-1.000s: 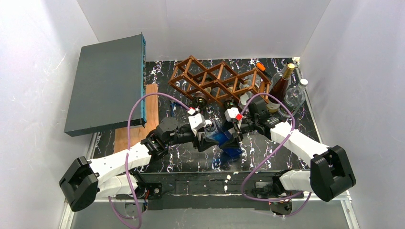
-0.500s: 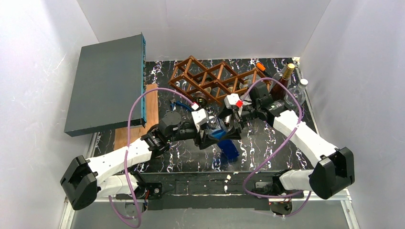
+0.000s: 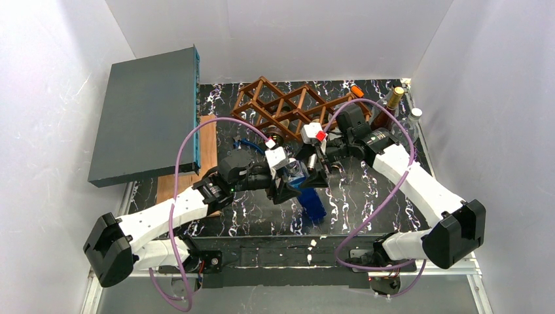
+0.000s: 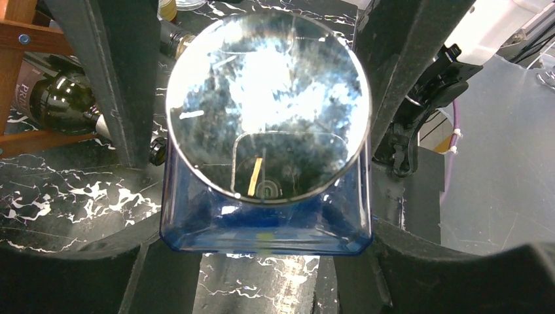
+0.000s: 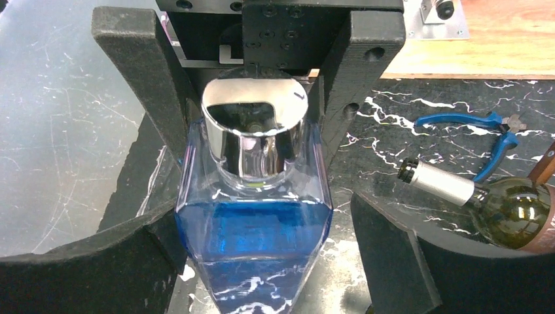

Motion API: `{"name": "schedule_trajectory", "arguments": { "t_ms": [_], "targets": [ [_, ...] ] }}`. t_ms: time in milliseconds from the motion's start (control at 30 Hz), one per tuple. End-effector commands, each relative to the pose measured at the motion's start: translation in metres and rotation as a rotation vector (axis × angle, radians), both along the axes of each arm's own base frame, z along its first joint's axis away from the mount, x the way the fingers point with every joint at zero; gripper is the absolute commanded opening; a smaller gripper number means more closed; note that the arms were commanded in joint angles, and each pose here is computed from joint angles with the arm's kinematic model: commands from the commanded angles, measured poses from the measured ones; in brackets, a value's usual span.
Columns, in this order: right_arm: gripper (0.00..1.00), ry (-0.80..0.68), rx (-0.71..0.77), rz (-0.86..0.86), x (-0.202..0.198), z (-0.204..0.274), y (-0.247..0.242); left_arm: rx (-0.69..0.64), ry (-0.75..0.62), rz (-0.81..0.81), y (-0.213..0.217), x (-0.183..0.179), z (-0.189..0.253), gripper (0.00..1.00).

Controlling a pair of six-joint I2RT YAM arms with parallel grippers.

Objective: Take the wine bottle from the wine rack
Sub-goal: Pick up the wine bottle from the wine rack, then place the wine bottle at the center of the board.

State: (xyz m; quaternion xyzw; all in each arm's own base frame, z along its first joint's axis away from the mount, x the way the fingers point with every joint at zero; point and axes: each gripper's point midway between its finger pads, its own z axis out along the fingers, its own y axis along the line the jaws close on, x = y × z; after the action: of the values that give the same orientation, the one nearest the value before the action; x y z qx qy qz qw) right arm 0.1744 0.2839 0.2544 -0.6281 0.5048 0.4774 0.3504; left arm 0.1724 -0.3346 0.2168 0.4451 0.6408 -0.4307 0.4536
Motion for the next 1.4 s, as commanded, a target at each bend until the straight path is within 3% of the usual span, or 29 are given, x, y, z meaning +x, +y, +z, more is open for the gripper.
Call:
{"name": "schedule_trajectory", "arguments": {
  "t_ms": [0, 67, 167, 300, 400, 533, 600, 967, 1200, 1367],
  "targets": [
    [0.92, -0.003, -0.013, -0.004, -0.003, 0.01, 0.002, -0.082, -0.06, -0.027, -0.009, 0.0, 0.04, 0.0],
    [0.86, -0.003, -0.017, -0.006, -0.004, 0.011, 0.002, -0.078, -0.052, -0.023, -0.01, 0.001, 0.039, 0.0],
    [0.69, 0.007, -0.019, -0.004, -0.007, 0.013, 0.003, -0.075, -0.042, -0.021, -0.011, 0.001, 0.039, 0.0],
    [0.29, 0.012, -0.016, -0.007, -0.009, 0.016, 0.002, -0.077, -0.027, -0.01, -0.011, 0.003, 0.038, 0.07],
    [0.14, 0.001, -0.025, -0.017, -0.01, 0.019, -0.001, -0.086, -0.012, 0.013, -0.009, 0.003, 0.041, 0.36],
    [0.08, -0.041, -0.043, -0.021, -0.014, 0.022, -0.008, -0.101, -0.009, 0.035, 0.001, -0.002, 0.042, 0.8],
    [0.06, -0.051, -0.046, -0.025, -0.015, 0.023, -0.014, -0.112, -0.01, 0.043, 0.006, -0.005, 0.043, 0.97],
    [0.03, -0.069, 0.026, -0.208, 0.005, 0.044, -0.074, 0.014, 0.04, 0.115, 0.044, -0.015, 0.026, 0.98],
    [0.02, -0.078, 0.134, -0.497, 0.042, 0.073, -0.135, 0.171, 0.05, 0.194, 0.076, -0.006, 0.014, 0.98],
    [0.02, -0.103, 0.089, -0.707, 0.064, 0.075, -0.174, 0.272, -0.035, 0.229, 0.094, 0.005, -0.004, 0.98]
  ]
}}
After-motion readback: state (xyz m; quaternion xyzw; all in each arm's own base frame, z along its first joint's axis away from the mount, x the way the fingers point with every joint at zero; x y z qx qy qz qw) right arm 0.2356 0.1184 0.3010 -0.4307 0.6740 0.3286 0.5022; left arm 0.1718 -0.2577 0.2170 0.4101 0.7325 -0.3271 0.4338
